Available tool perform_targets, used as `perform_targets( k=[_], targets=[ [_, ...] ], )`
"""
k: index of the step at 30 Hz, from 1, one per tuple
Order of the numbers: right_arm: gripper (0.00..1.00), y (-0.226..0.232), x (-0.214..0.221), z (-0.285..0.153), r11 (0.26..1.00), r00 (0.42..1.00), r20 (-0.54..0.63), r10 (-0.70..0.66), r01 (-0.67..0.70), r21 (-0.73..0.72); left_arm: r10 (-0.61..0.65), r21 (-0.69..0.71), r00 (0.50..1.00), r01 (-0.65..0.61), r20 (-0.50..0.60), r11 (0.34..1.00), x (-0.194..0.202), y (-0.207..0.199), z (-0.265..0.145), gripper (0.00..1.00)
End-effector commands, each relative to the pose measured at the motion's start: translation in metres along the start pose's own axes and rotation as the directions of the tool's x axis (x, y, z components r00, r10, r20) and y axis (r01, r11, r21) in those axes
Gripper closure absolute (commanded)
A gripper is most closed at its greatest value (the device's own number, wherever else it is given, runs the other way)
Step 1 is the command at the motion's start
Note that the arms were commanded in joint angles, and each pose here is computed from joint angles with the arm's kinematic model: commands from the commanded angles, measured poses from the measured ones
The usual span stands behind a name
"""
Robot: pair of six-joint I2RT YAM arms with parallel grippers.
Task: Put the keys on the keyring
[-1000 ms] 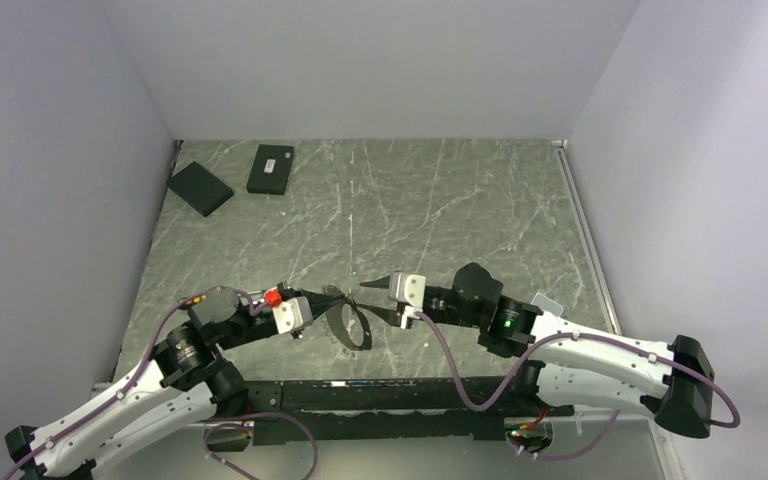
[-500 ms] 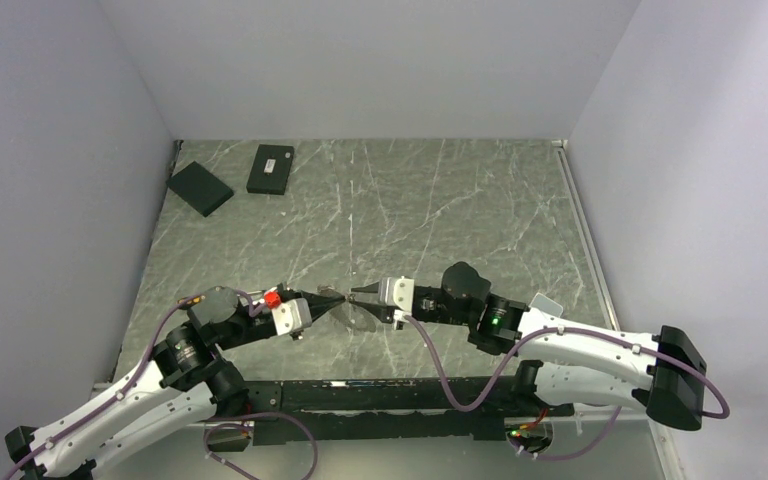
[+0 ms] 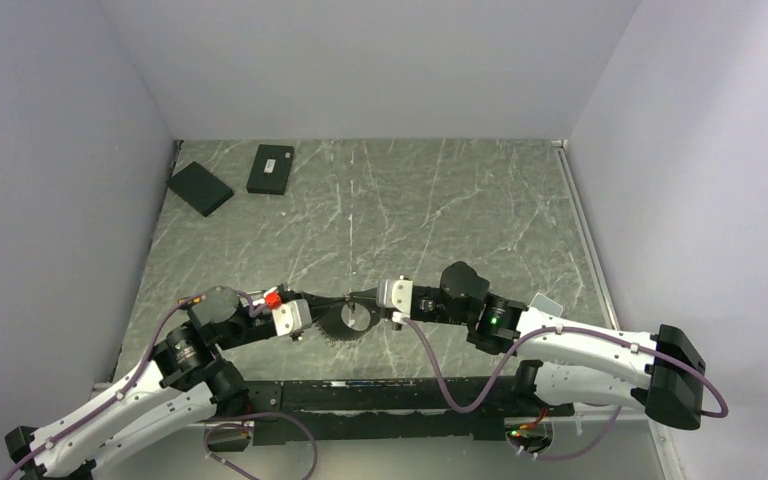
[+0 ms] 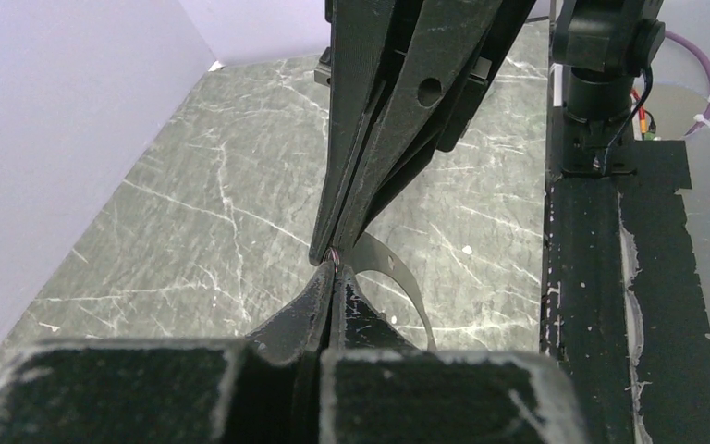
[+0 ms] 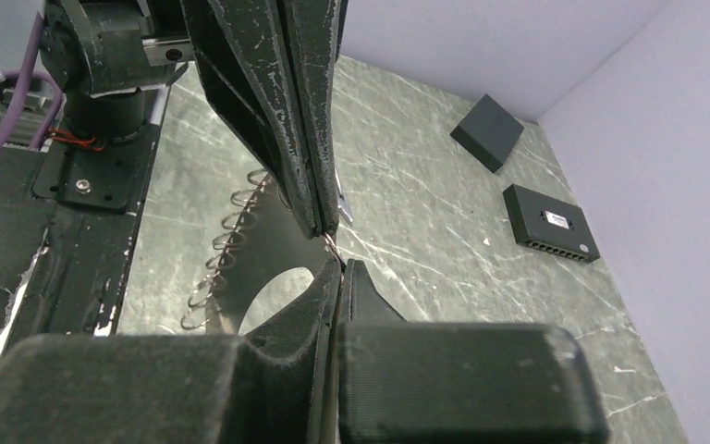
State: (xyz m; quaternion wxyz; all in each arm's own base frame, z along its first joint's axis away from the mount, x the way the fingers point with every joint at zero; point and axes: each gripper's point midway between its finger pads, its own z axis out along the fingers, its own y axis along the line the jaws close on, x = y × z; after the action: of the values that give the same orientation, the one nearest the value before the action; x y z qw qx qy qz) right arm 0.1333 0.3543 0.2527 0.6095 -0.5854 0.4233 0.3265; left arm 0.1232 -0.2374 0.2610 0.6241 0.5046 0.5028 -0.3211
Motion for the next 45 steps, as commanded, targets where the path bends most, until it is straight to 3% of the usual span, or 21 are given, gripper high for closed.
perform_targets(
  k=[1,3,6,8,13,19,28,36,42,45],
  targets=[
    [1.00,-0.012,-0.025,0.000,0.999,0.998,0.058,-0.037,0.036,0.022,0.026,-0.019,0.998,-0.025,0.057,1.000,-0.022,0.006,-0.003,0.91],
    [1.00,-0.015,-0.026,-0.001,0.999,0.998,0.042,-0.044,0.042,0.032,0.021,-0.024,0.999,-0.020,0.034,1.000,-0.019,0.007,-0.003,0.71],
    [1.00,-0.019,-0.018,0.001,0.996,0.998,-0.031,-0.062,0.064,0.054,0.019,-0.014,1.000,-0.019,-0.006,1.000,-0.013,0.007,-0.003,0.59],
    [1.00,-0.020,-0.010,0.003,0.994,0.993,-0.091,-0.079,0.084,0.063,0.020,-0.002,0.999,-0.020,-0.034,1.000,-0.008,0.006,-0.001,0.58],
    [1.00,-0.018,0.002,0.006,0.992,0.979,-0.180,-0.095,0.109,0.068,0.023,-0.006,0.995,-0.023,-0.096,1.000,0.001,0.012,0.007,0.63],
    [1.00,-0.018,0.007,0.005,0.990,0.974,-0.203,-0.097,0.115,0.080,-0.005,-0.020,0.983,0.002,-0.181,1.000,0.023,0.019,0.024,0.73],
    [1.00,-0.022,0.016,-0.001,0.985,0.968,-0.236,-0.089,0.120,0.121,0.007,-0.029,0.980,-0.013,-0.199,0.999,0.027,0.020,0.021,0.65],
    [1.00,-0.021,0.009,0.000,0.987,0.975,-0.207,-0.084,0.111,0.118,0.002,-0.021,0.978,-0.006,-0.209,1.000,0.032,0.019,0.025,0.67],
    [1.00,-0.019,0.008,0.000,0.989,0.976,-0.202,-0.080,0.103,0.103,0.009,-0.008,0.983,-0.011,-0.182,1.000,0.030,0.019,0.034,0.72],
    [1.00,-0.017,0.009,0.000,0.990,0.975,-0.205,-0.079,0.101,0.099,0.020,-0.008,0.983,-0.022,-0.180,1.000,0.029,0.022,0.037,0.81]
  ],
)
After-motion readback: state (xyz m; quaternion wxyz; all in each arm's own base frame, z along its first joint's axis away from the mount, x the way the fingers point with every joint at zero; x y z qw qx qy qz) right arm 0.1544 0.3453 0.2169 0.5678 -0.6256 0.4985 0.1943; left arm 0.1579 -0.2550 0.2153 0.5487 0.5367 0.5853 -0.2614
